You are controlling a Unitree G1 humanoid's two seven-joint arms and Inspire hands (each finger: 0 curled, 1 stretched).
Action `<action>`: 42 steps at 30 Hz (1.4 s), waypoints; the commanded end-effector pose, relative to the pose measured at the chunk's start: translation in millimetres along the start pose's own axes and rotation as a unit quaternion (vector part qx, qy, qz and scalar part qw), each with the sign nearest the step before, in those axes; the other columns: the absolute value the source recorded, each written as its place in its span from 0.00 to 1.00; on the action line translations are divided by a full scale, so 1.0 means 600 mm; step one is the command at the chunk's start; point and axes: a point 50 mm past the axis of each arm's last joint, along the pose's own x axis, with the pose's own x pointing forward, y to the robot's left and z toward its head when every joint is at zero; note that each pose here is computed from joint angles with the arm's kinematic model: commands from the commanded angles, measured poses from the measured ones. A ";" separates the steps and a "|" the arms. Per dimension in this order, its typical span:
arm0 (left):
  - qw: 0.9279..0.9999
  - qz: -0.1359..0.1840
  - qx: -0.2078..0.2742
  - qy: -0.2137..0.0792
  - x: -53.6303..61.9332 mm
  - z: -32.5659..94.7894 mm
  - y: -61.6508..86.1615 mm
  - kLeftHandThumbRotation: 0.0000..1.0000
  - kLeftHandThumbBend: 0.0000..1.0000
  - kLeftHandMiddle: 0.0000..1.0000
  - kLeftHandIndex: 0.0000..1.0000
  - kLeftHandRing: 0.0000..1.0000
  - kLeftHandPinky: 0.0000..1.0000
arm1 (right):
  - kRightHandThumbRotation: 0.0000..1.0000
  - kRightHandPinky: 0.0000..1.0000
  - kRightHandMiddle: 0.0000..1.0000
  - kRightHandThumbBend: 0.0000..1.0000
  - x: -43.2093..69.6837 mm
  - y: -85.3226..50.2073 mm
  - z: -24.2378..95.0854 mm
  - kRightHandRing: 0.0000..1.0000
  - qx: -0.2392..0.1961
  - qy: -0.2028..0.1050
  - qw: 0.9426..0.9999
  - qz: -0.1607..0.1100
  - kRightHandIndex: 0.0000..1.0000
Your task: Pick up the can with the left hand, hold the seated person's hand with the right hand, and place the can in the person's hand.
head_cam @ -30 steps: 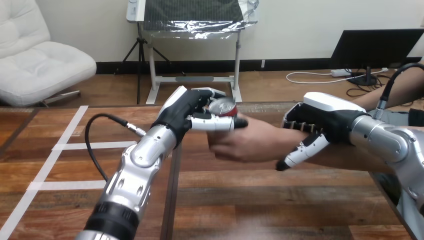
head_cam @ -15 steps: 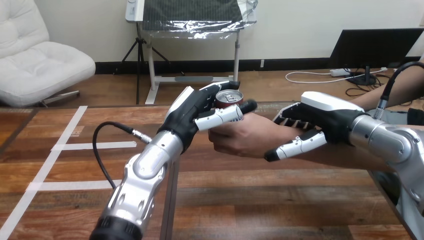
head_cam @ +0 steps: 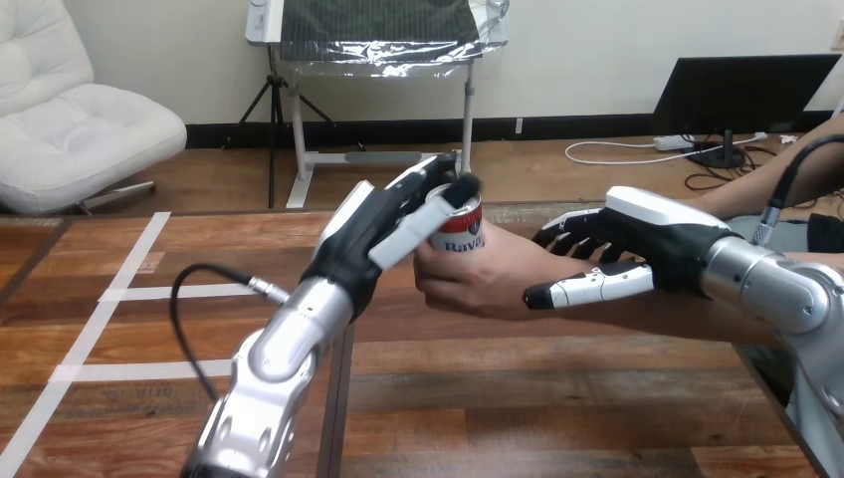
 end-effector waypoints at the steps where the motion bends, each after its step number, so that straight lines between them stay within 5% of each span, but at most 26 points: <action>1: 0.999 0.030 0.006 -0.044 -0.012 0.025 0.021 1.00 1.00 0.92 0.92 0.92 0.97 | 0.83 0.74 0.89 1.00 -0.007 0.011 -0.007 0.88 0.026 0.005 1.000 -0.001 0.90; 11: 0.996 0.050 -0.033 -0.061 -0.039 0.023 0.021 1.00 0.98 0.90 0.90 0.90 0.94 | 0.91 0.75 0.92 1.00 -0.014 0.017 -0.006 0.91 0.060 -0.018 0.997 -0.034 0.94; 23: 0.990 0.072 -0.096 -0.080 -0.078 0.026 0.015 1.00 0.97 0.89 0.89 0.90 0.92 | 0.99 0.76 0.93 1.00 -0.026 0.027 0.002 0.91 0.125 -0.061 0.987 -0.079 0.96; 29: 0.987 0.088 -0.105 -0.090 -0.100 0.029 0.011 1.00 0.96 0.88 0.87 0.87 0.87 | 1.00 0.78 0.93 1.00 -0.036 0.035 0.019 0.90 0.146 -0.099 0.977 -0.118 0.95; 35: 0.982 0.100 -0.114 -0.111 -0.124 0.033 0.008 1.00 0.92 0.86 0.85 0.85 0.84 | 1.00 0.79 0.92 0.99 -0.048 0.047 0.037 0.89 0.187 -0.138 0.959 -0.159 0.94; 42: 0.977 0.119 -0.103 -0.143 -0.163 0.040 0.008 1.00 0.86 0.86 0.85 0.86 0.84 | 1.00 0.81 0.92 0.90 -0.067 0.067 0.066 0.90 0.254 -0.214 0.920 -0.207 0.93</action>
